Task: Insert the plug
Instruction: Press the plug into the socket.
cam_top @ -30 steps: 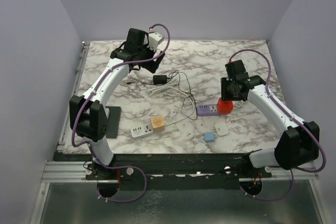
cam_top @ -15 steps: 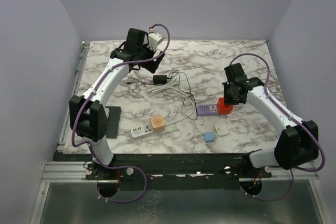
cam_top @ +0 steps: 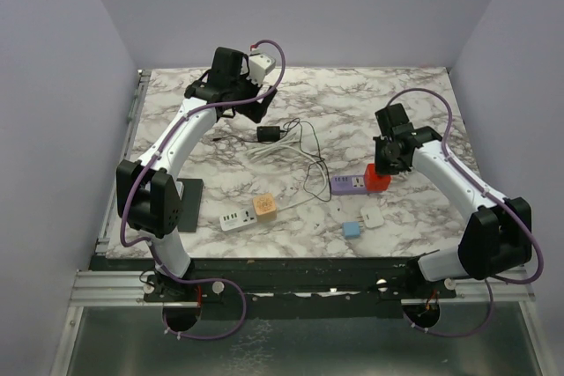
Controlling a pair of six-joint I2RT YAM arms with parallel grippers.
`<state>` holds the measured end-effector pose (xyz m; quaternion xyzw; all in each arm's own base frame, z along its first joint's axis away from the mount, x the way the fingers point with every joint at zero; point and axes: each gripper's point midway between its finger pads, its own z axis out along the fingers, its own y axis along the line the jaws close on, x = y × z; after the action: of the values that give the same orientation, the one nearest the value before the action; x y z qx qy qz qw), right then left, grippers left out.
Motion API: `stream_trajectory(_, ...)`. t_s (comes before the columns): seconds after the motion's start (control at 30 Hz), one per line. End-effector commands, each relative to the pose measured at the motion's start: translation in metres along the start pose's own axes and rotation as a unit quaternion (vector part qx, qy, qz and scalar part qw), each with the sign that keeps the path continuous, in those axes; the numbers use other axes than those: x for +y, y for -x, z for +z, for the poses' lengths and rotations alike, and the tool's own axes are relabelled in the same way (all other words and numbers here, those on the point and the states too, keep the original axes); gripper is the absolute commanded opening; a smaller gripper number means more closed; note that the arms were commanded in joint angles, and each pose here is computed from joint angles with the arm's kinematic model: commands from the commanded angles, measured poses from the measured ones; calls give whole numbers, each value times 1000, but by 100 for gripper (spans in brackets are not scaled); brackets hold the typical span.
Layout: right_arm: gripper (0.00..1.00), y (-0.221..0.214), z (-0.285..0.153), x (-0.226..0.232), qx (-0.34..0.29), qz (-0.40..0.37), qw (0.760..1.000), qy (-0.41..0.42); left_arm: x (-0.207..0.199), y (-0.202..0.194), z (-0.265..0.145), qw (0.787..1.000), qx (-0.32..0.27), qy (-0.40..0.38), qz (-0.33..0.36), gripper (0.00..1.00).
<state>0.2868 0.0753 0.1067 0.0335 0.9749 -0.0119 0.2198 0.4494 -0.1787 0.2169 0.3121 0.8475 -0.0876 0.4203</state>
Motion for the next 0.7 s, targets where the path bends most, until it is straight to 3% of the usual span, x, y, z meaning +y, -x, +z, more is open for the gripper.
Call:
stream_trajectory(0.0,1,-39,9,0,78,10,997,-2,0,20,-18,999,-33,-3,8,99)
stream_trajectory(0.17,3,-10,-19,9,5,32,999,32,1,6,-13,1000,-14,0,16,99)
stream_trajectory(0.23,13,4,-31,14,-26,37,998,50,0,0,-12,1000,-6,-3,19,99)
stream_trajectory(0.33,18,30,-49,21,-72,40,994,71,-5,-9,-10,1000,4,-14,28,99)
stream_trajectory(0.5,42,77,-82,45,-146,33,979,138,-4,-26,-2,999,39,-10,18,95)
stream_trajectory(0.67,54,106,-87,90,-174,0,957,234,-6,-28,-12,998,58,-10,-15,99)
